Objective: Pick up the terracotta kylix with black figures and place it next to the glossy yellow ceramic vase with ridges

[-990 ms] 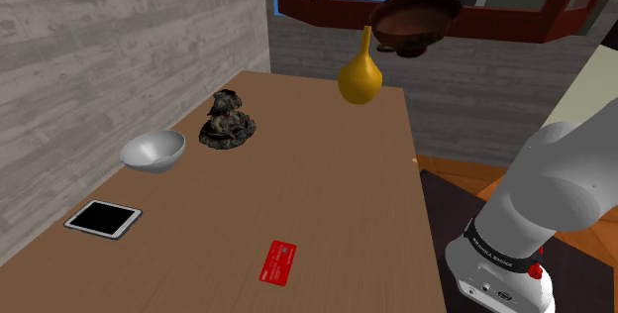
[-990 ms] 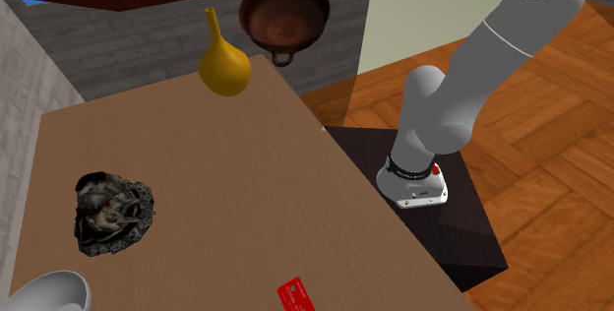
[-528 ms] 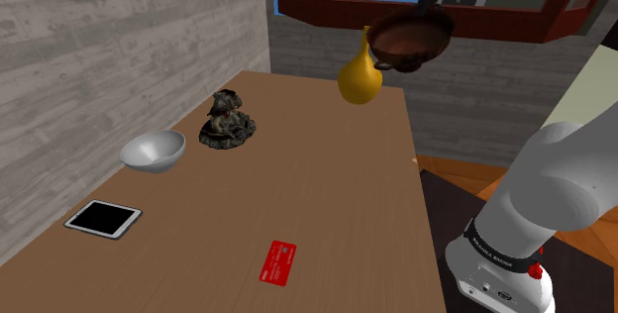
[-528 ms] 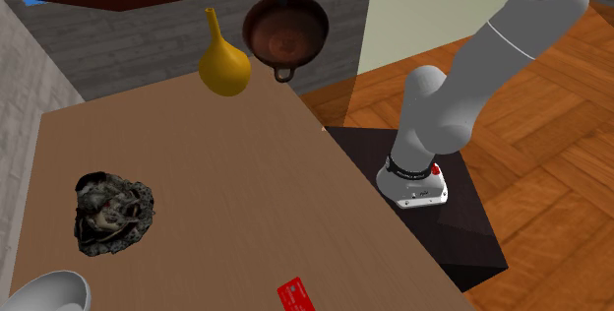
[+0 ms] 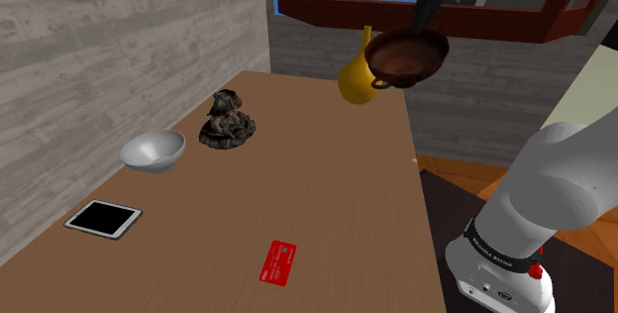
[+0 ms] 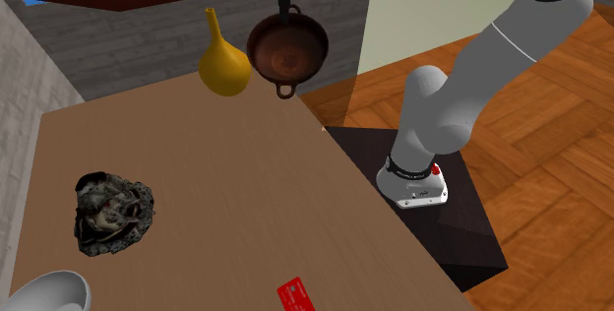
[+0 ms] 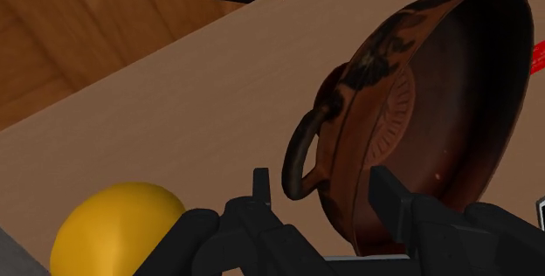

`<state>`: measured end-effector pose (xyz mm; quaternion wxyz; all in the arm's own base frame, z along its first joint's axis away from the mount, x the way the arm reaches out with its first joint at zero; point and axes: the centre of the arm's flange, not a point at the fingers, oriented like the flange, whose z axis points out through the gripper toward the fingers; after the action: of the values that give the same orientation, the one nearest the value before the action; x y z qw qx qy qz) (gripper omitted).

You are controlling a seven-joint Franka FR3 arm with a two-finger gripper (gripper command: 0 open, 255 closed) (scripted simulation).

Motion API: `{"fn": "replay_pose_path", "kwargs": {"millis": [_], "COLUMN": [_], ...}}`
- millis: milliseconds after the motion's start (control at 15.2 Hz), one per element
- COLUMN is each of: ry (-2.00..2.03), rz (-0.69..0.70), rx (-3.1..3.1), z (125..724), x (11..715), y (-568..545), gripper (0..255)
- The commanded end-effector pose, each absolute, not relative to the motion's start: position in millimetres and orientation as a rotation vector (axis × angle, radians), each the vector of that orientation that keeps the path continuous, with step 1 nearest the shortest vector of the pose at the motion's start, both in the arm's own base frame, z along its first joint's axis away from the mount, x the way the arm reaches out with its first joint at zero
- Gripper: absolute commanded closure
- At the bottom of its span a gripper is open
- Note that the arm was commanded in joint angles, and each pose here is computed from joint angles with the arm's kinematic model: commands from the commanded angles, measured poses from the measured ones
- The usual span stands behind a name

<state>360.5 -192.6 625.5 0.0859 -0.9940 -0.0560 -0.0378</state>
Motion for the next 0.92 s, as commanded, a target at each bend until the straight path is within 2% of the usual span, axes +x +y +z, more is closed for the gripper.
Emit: {"fn": "replay_pose_path", "kwargs": {"millis": [0, 858], "ry": [-0.167, -0.167], "rz": [-0.115, -0.115], "rx": [-2.963, -2.963], "z": [615, 547], "x": [361, 361], "y": [-193, -193], "gripper": [255, 255]}}
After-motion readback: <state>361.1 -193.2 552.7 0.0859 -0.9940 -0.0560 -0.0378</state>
